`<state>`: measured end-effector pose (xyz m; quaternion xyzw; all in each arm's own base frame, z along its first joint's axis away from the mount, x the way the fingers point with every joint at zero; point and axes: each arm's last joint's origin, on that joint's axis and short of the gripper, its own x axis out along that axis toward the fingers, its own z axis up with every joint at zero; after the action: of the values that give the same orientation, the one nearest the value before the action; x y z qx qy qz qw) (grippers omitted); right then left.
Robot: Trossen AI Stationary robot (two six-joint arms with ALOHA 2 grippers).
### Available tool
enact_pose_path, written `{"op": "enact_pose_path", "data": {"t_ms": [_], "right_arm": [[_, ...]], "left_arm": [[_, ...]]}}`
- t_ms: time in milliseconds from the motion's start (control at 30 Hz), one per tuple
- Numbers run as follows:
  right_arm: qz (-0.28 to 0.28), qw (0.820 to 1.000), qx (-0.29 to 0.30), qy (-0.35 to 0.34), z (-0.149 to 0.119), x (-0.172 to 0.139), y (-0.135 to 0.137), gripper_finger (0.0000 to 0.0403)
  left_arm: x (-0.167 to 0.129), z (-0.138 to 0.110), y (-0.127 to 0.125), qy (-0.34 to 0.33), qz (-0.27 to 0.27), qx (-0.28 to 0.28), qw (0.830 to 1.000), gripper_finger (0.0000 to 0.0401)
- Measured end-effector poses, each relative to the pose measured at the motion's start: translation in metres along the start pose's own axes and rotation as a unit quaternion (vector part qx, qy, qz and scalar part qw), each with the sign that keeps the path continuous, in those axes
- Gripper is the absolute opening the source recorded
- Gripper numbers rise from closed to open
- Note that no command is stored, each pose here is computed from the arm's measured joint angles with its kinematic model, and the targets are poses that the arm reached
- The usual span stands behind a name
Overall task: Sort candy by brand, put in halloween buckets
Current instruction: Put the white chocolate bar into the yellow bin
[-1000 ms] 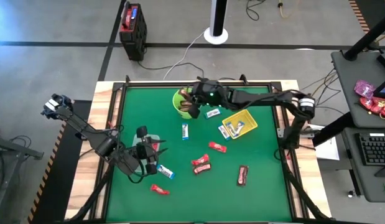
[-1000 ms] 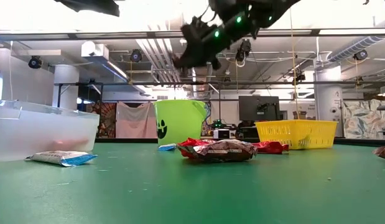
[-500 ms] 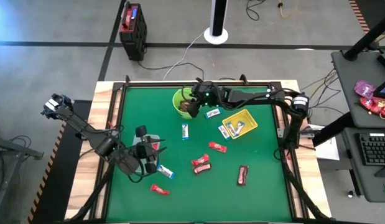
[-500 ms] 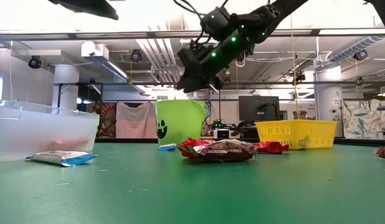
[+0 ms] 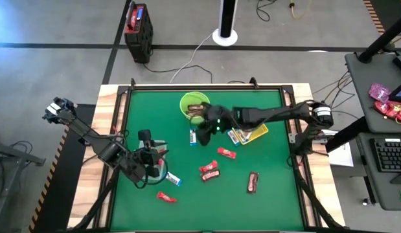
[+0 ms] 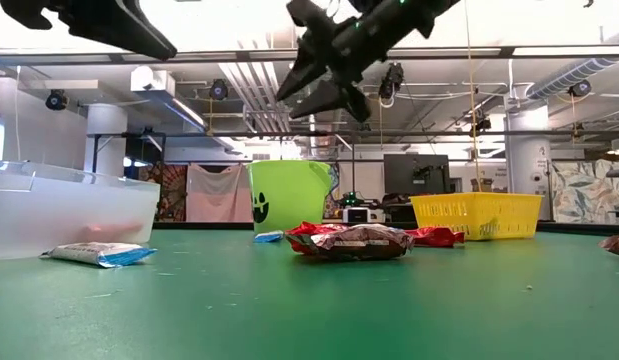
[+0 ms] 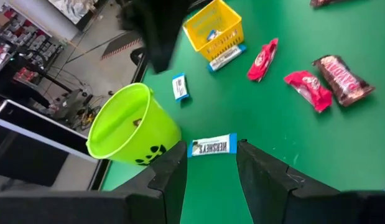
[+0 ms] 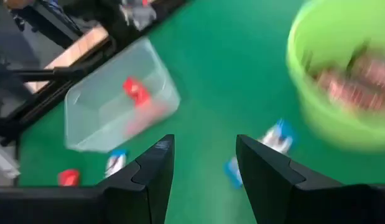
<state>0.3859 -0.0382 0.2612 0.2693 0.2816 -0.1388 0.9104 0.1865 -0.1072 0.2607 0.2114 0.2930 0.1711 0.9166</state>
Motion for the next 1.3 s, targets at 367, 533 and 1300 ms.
{"op": "enact_pose_path", "data": {"t_ms": [367, 533, 1300], "right_arm": [[-0.080, 0.991, 0.096, 0.051, -0.048, 0.028, 0.018, 0.0164], [-0.134, 0.984, 0.088, 0.074, -0.046, 0.050, 0.021, 0.0164], [-0.273, 0.955, 0.055, 0.100, -0.050, 0.134, 0.029, 0.0164]], "left_arm": [[-0.005, 0.001, 0.006, -0.007, 0.001, -0.003, 1.000, 0.0123], [-0.005, 0.000, 0.006, -0.007, 0.000, -0.016, 1.000, 0.0123], [-0.006, -0.009, 0.007, 0.027, -0.003, -0.046, 0.999, 0.0123]]}}
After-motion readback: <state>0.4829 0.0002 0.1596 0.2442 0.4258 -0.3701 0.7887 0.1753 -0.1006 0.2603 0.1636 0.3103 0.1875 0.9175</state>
